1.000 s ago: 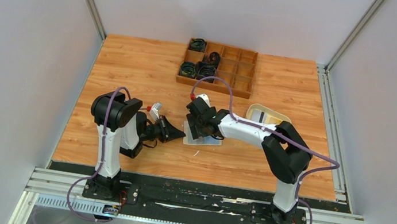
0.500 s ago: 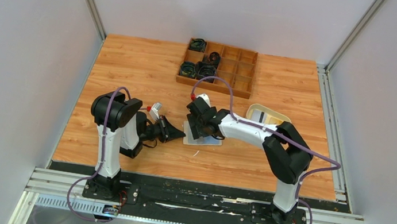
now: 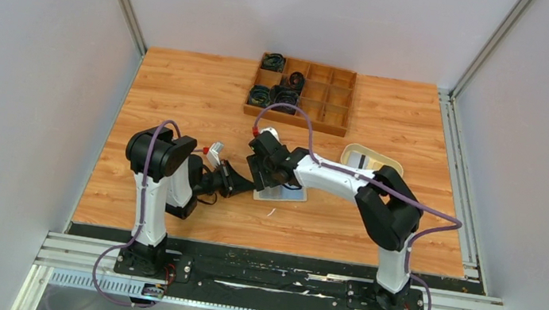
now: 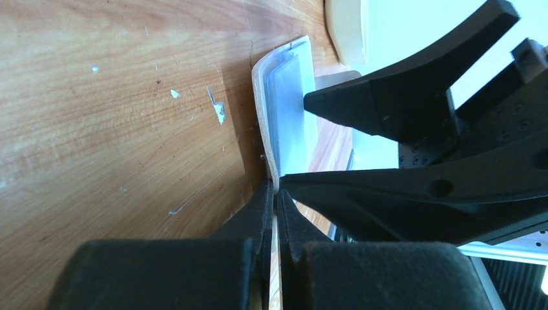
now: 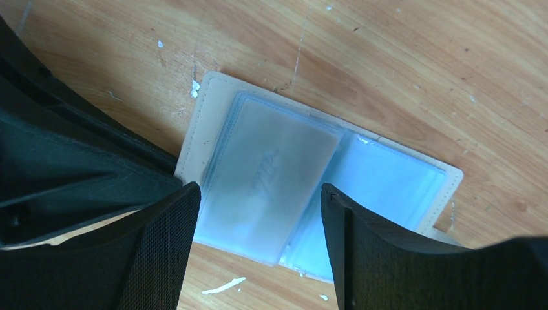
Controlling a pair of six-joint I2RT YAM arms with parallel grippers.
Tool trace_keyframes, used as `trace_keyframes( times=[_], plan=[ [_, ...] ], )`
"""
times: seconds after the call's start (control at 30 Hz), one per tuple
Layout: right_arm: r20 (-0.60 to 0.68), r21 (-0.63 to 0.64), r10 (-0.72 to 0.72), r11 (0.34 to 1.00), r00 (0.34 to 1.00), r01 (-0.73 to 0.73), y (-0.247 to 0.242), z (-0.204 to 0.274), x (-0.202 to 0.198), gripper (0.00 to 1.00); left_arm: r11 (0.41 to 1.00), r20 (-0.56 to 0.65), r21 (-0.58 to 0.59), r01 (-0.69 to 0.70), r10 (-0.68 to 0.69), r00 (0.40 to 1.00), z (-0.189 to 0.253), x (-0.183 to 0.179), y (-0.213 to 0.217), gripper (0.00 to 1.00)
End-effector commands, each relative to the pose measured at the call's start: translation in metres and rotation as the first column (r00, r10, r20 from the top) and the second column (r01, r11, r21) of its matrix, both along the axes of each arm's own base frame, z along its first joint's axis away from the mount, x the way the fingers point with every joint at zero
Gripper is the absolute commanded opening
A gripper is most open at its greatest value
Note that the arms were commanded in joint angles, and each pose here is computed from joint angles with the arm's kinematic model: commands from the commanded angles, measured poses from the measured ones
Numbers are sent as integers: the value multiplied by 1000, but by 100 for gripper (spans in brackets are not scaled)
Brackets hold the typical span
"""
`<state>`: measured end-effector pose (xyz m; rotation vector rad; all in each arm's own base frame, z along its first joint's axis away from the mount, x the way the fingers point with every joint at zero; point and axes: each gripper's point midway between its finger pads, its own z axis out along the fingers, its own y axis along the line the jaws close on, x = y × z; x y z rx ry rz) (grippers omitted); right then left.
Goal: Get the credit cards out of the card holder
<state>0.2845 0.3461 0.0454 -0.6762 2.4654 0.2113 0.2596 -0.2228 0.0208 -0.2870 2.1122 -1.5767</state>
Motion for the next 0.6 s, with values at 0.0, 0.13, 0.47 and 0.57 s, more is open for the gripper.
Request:
trace_keyframes(
  times=[0.0, 0.13, 0.47, 0.57],
  plan=[
    [-37, -29, 17, 999, 999, -18, 4, -14, -8, 72, 998, 7, 67, -13, 13, 1000, -21, -10, 9, 0],
    [-29, -76, 10, 997, 1000, -12, -3, -21, -5, 72, 998, 5, 67, -12, 11, 1000, -21, -10, 9, 0],
    [67, -259, -30, 965, 997, 46, -49, -17, 7, 73, 998, 2, 67, -11, 11, 1000, -22, -10, 9, 0],
    [71, -286, -36, 957, 997, 55, -55, -19, 7, 73, 998, 3, 69, -11, 11, 1000, -22, -11, 10, 0]
  ],
)
